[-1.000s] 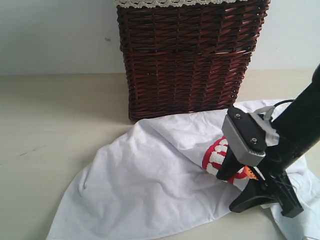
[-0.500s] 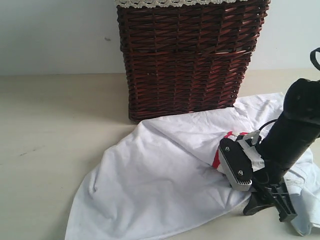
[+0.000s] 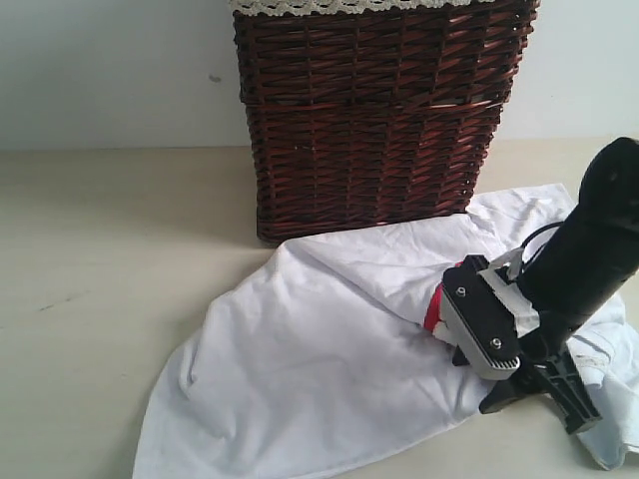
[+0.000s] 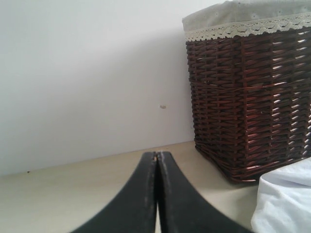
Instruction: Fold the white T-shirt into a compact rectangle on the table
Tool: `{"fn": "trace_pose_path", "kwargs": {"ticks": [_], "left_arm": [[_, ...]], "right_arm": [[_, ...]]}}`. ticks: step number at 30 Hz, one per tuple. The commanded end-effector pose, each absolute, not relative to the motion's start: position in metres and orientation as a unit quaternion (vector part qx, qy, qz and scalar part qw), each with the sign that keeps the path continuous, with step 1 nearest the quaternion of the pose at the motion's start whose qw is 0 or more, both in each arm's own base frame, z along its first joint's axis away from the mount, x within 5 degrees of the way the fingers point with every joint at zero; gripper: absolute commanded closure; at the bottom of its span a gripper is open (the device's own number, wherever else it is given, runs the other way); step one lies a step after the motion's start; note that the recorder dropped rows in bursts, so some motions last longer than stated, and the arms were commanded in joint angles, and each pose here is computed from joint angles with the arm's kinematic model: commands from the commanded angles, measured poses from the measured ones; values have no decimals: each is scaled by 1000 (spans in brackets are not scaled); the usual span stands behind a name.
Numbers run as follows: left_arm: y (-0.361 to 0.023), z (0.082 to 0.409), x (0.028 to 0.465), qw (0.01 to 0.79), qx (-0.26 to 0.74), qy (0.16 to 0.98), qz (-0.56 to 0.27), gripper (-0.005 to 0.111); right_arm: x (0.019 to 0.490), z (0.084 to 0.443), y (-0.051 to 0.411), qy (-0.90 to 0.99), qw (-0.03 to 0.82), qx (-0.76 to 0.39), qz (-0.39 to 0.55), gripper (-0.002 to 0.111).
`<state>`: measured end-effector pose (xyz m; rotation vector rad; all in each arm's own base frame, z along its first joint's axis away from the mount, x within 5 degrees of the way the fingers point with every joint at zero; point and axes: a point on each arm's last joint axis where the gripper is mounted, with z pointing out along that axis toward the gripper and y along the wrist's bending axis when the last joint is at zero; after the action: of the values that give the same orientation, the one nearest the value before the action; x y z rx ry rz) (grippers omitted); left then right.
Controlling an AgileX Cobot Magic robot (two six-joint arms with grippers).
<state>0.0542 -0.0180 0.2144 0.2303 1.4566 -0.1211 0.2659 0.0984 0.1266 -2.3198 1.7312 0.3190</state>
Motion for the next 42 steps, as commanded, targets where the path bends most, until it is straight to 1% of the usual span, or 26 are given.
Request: {"fn": "trace_pose_path", "kwargs": {"ticks": [1,6,8,9,10,12,13,14,15,19,21,22,23,24,25,26,27,28,29,31,32,33,34,37,39,42], "left_arm": [[-18,215,54,740,107,661,-59,107],[-18,215,54,740,107,661,-59,107],[-18,215,54,740,107,661,-59,107],[-18,215,54,740,107,661,-59,107],[-18,215,54,740,107,661,-59,107],[-18,215,54,740,107,661,-59,107],[-18,215,54,740,107,661,-59,107],[-18,215,54,740,107,661,-59,107],[-18,215,54,740,107,661,-59,107],[-18,215,54,740,107,661,-59,107],[-18,215,54,740,107,661,-59,107],[-18,215,54,740,107,661,-59,107],[-18,215,54,740,107,661,-59,107],[-18,215,54,740,107,661,-59,107],[-18,215,54,740,107,661,-59,107],[-18,215,54,740,107,661,-59,107],[-18,215,54,740,107,661,-59,107],[-18,215,54,740,107,661,-59,107],[-18,215,54,740,107,661,-59,107],[-18,215,54,740,107,661,-59,107],[-18,215,54,740,107,661,-59,107],[-18,215,54,740,107,661,-59,107],[-18,215,54,740,107,661,-59,107],[-18,215,54,740,107,661,-59,107],[-18,215,54,740,107,661,-59,107],[-18,215,54,740,107,661,-59,107]], "right_arm": [[264,116,94,596,75,-792,110,62],[264,113,85,593,37,-800,85,63],[266,112,84,599,37,-797,67,67],[268,112,83,604,41,-793,59,72],[270,112,83,612,46,-787,53,80],[271,112,84,621,51,-780,48,93],[272,112,84,623,53,-779,46,102],[272,112,84,625,53,-777,46,107],[272,112,84,626,53,-776,46,108],[271,113,83,631,50,-773,49,108],[262,123,86,612,42,-785,85,108],[248,136,90,589,32,-794,150,108],[240,143,92,578,29,-794,186,108],[225,157,100,566,25,-775,279,108],[221,162,105,569,34,-760,313,108],[223,167,112,592,62,-730,335,108],[232,166,116,651,91,-687,310,108],[235,168,118,675,100,-663,309,108],[228,179,119,654,95,-668,342,108],[223,186,121,605,125,-703,353,108],[223,186,122,608,127,-699,355,108],[225,188,124,647,122,-660,361,108],[224,191,125,652,123,-650,371,108],[225,199,129,632,166,-655,380,108],[224,200,131,631,176,-649,387,108],[217,199,134,642,156,-640,393,108]]}}
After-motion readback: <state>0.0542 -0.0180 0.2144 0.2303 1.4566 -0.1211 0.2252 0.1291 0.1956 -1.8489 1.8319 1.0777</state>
